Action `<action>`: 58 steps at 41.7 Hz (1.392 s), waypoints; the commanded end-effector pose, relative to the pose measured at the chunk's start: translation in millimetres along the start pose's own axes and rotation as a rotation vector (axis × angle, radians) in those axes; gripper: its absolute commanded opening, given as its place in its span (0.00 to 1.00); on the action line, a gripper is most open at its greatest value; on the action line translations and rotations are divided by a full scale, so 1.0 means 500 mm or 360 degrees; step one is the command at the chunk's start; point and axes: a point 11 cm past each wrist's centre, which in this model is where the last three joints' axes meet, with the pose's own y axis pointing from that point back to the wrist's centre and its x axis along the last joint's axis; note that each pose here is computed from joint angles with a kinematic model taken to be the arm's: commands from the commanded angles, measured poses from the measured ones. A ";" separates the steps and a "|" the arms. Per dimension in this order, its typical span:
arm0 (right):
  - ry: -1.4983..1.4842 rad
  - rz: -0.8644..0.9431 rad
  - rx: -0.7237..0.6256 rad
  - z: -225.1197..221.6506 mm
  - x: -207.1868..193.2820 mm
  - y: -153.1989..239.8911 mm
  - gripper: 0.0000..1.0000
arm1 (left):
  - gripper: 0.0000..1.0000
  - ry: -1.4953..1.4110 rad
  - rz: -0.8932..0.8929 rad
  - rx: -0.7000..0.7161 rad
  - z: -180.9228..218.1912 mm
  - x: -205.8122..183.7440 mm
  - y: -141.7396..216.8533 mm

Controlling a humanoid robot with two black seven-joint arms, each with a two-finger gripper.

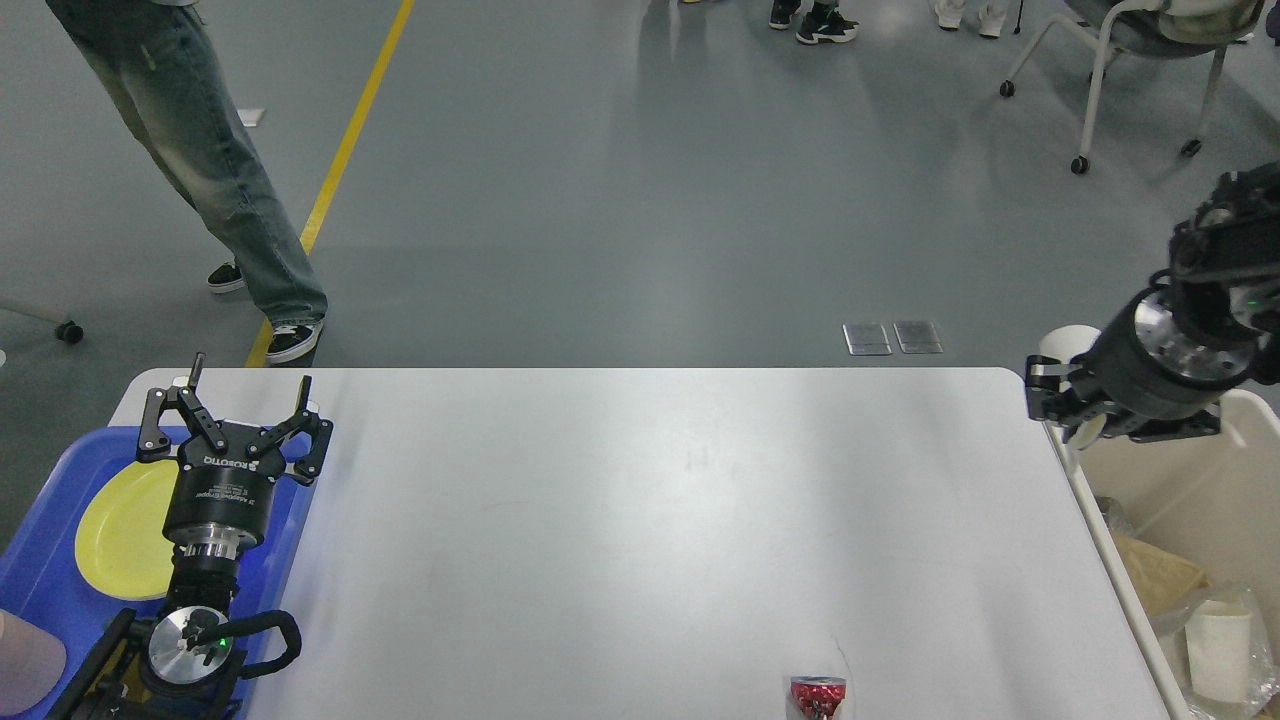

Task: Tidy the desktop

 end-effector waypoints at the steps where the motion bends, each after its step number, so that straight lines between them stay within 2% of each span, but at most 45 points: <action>1: -0.0233 0.0032 -0.0028 0.110 0.031 -0.047 0.00 | 0.96 0.0000 0.0000 0.0001 0.000 0.000 0.000; 8: -0.0412 0.0147 -0.0157 0.235 0.073 -0.132 0.00 | 0.96 0.0000 0.0000 0.0001 0.000 0.000 0.000; 19: -0.0607 0.0246 -0.0242 0.353 0.045 -0.313 0.00 | 0.96 0.0000 0.0000 0.0001 0.000 0.000 0.000; 30: -0.0594 0.0464 -0.0377 0.388 -0.029 -0.447 0.00 | 0.96 0.0000 0.0000 0.0001 0.000 0.000 0.000; 36: -0.0510 0.0555 -0.0456 0.386 -0.101 -0.507 0.00 | 0.96 0.0000 0.0000 -0.0001 0.000 0.000 0.000; 40: -0.0447 0.0610 -0.0477 0.373 -0.136 -0.534 0.00 | 0.96 0.0000 0.0000 0.0001 0.000 0.000 0.000; 48: -0.0340 0.0701 -0.0561 0.399 -0.174 -0.549 0.00 | 0.96 0.0000 0.0000 0.0001 0.000 0.000 0.000; 58: -0.0350 0.0685 -0.0561 0.400 -0.185 -0.554 0.00 | 0.96 0.0000 0.0000 0.0001 0.000 0.000 0.000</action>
